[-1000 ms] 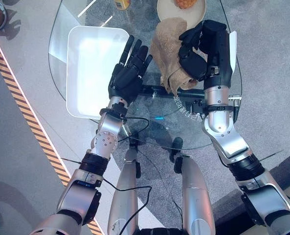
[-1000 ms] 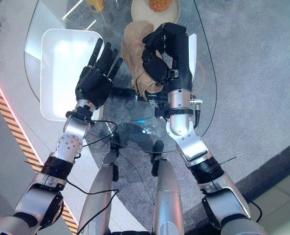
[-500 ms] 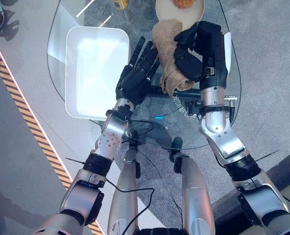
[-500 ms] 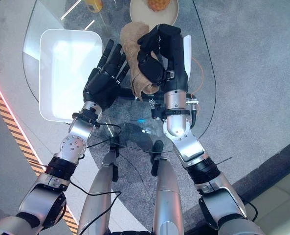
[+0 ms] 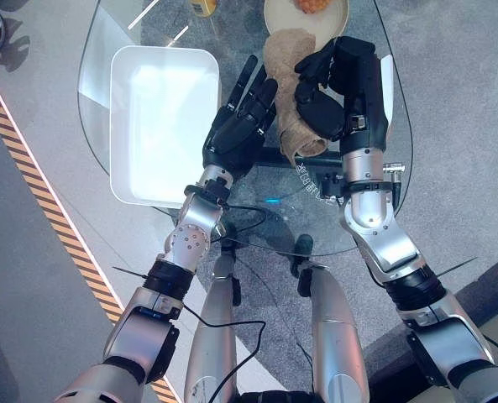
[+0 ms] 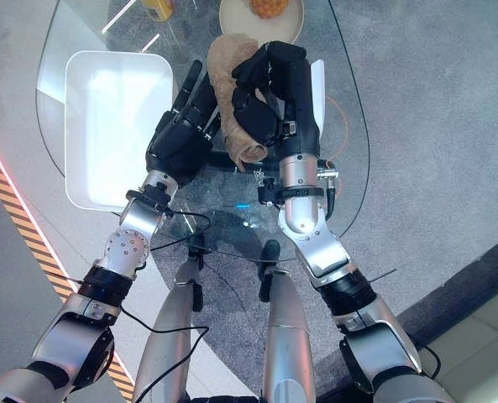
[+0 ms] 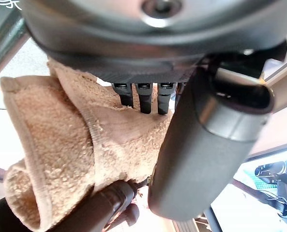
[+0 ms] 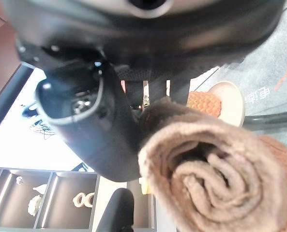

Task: Wipe the table with a cloth and put it in the basket.

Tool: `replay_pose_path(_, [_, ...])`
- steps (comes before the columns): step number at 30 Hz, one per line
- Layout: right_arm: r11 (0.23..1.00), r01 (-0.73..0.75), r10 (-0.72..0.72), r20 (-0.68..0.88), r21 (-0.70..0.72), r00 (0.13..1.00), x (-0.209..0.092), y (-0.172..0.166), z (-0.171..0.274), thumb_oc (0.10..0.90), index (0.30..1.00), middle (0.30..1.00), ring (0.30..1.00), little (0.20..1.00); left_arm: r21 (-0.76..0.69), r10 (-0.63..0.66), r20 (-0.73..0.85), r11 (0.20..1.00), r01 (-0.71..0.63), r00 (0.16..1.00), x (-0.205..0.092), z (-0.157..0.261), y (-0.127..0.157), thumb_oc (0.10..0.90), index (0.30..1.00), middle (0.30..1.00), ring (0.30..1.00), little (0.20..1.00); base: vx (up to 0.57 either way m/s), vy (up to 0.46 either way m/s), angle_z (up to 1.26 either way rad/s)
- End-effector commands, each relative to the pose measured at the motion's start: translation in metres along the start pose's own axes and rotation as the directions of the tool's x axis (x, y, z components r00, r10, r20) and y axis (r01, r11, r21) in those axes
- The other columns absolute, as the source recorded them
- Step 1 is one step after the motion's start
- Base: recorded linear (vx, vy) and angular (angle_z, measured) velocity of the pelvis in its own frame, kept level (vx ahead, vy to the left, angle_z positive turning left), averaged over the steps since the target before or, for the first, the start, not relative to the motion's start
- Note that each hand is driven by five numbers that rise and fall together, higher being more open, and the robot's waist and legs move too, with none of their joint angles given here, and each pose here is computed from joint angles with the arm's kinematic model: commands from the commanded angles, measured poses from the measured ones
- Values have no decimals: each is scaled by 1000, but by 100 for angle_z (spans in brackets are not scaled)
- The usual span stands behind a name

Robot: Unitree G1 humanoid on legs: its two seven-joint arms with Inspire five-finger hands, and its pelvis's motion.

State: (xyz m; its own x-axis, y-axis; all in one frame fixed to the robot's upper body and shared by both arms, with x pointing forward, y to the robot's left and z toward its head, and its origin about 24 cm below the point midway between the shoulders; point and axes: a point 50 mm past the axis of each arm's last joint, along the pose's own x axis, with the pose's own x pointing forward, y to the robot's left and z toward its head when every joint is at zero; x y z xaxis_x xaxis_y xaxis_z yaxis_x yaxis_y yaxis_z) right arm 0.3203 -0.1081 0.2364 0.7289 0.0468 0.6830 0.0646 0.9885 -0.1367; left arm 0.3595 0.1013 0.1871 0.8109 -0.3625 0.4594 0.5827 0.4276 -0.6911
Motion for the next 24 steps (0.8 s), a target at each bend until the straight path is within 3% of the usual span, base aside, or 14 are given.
replay_pose_path(1, [985, -87, 11, 454, 147, 891, 22, 15, 103, 100, 300, 300, 300, 200, 5, -366, 62, 930, 366, 929, 29, 14, -70, 800, 900, 900, 900, 900, 0, 0, 0])
replay_pose_path(24, [982, -137, 64, 447, 132, 892, 22, 23, 104, 100, 300, 300, 300, 200, -4, -398, 48, 917, 399, 916, 29, 11, -75, 800, 900, 900, 900, 900, 0, 0, 0])
